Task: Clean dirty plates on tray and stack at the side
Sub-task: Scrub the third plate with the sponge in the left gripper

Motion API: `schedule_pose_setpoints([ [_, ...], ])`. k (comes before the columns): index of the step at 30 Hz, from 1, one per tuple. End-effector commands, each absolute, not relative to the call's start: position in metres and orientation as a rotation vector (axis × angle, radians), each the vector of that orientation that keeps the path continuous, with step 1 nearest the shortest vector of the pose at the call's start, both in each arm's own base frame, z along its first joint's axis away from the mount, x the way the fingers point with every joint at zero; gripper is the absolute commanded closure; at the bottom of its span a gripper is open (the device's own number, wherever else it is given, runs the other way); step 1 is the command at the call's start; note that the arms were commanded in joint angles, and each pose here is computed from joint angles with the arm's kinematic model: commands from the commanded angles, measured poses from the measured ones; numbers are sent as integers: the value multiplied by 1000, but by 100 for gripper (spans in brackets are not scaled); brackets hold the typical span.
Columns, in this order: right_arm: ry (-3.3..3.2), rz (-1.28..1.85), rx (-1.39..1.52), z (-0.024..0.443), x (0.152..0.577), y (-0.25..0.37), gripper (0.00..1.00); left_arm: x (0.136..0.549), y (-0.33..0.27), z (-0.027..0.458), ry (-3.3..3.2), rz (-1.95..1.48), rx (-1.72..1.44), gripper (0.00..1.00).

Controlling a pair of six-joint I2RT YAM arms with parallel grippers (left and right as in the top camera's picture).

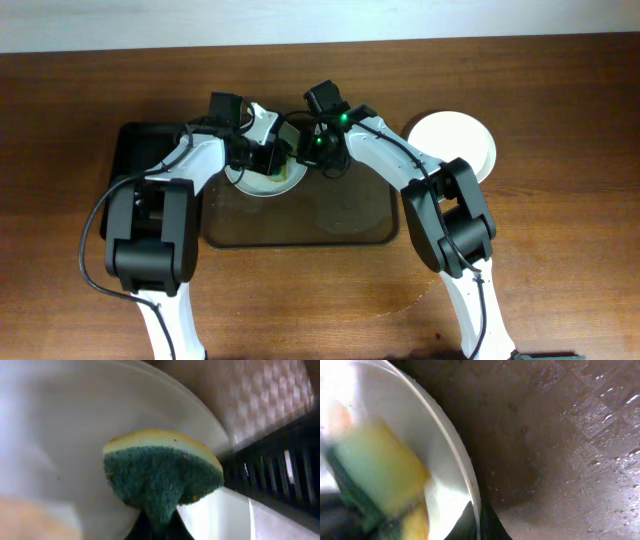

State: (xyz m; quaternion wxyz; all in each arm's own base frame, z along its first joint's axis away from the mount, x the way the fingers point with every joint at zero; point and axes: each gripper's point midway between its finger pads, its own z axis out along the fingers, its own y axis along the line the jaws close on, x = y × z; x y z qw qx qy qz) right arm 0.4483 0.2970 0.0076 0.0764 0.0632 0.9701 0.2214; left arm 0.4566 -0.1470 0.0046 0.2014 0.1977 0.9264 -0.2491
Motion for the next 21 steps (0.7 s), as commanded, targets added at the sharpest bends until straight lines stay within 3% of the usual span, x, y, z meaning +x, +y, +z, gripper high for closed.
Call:
schedule_pose_setpoints([
  [1,2927,635,191,-8,449,293,96,466,-80,-61,2755,-342,167,99],
  [4,2927,635,191,-8,449,293,96,479,-13,-62,2725,112,-116,99],
  [7,2927,634,191,-8,449,293,96,418,-11,-79,2984,151,-97,99],
  [9,2925,636,191,-8,449,293,96,386,-28,-83,3123,0,-67,99],
  [13,2923,638,189,-8,450,293,96,356,-108,-61,3088,-793,340,99],
  [15,2923,637,190,-8,450,293,96,371,-127,-51,2953,-947,377,99],
  [17,2923,637,189,-8,450,293,96,396,-127,-51,2857,-889,403,99],
  [21,2923,637,185,-8,450,293,96,466,-71,-61,2770,-400,19,99],
])
